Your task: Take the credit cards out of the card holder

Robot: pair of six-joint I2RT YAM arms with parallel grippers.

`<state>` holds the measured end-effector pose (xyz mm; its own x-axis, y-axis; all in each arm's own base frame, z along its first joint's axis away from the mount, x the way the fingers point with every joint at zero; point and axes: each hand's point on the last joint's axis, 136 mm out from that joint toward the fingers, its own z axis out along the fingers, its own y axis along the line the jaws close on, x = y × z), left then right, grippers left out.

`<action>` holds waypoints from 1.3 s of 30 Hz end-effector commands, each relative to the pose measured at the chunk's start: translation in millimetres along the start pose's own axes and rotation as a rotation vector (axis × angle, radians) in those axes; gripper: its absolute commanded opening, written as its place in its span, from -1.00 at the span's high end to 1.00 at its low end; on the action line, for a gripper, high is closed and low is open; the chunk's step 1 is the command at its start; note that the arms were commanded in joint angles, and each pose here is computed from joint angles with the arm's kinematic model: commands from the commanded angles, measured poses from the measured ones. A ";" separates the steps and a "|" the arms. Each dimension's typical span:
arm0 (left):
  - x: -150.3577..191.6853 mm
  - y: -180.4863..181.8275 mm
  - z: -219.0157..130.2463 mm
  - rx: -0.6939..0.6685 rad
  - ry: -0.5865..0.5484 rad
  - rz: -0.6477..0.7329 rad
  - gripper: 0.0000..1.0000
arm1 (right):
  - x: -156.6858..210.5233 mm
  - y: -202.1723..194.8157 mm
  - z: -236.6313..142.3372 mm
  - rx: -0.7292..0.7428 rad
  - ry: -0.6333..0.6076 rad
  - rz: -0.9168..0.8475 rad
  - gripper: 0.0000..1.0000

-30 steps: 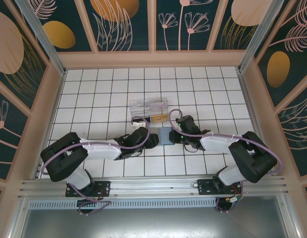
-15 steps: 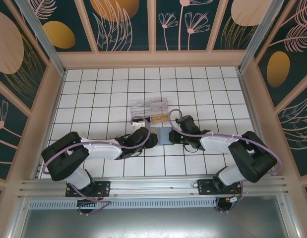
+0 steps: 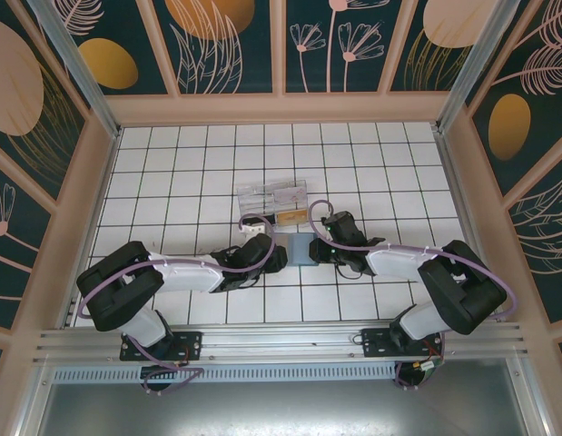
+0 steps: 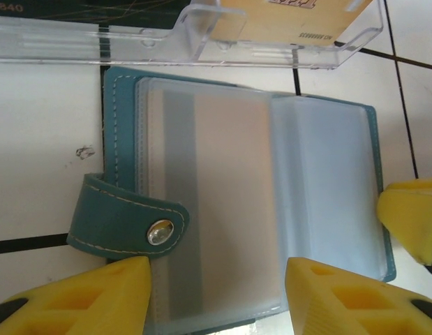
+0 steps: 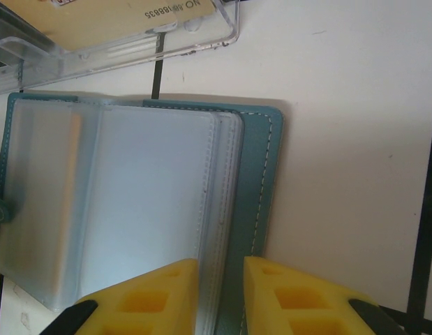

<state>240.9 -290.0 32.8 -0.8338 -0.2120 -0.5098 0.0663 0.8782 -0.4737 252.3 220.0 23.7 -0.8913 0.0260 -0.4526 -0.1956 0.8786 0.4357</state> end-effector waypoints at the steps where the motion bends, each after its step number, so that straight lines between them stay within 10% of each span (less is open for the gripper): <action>1: 4.8 16.4 2.5 -0.067 0.012 -0.006 -0.09 | -0.4 2.0 1.5 -0.016 0.004 0.002 0.48; 27: 6.6 -24.0 1.4 0.138 0.042 0.018 -0.13 | 2.1 -0.2 4.0 -0.011 0.013 0.007 0.47; 34: 8.9 -27.9 2.4 0.156 0.055 0.028 -0.90 | 2.9 0.0 4.8 -0.014 0.018 0.007 0.47; 39: 9.4 -32.6 1.0 0.183 0.060 0.028 -0.97 | 3.8 0.0 5.2 -0.014 0.021 0.008 0.47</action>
<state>236.3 -319.1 44.6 -0.8516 -0.1756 -0.4940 0.1683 0.8007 -0.5749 253.6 221.6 22.9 -0.8903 0.0268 -0.4546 -0.1984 0.8757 0.4401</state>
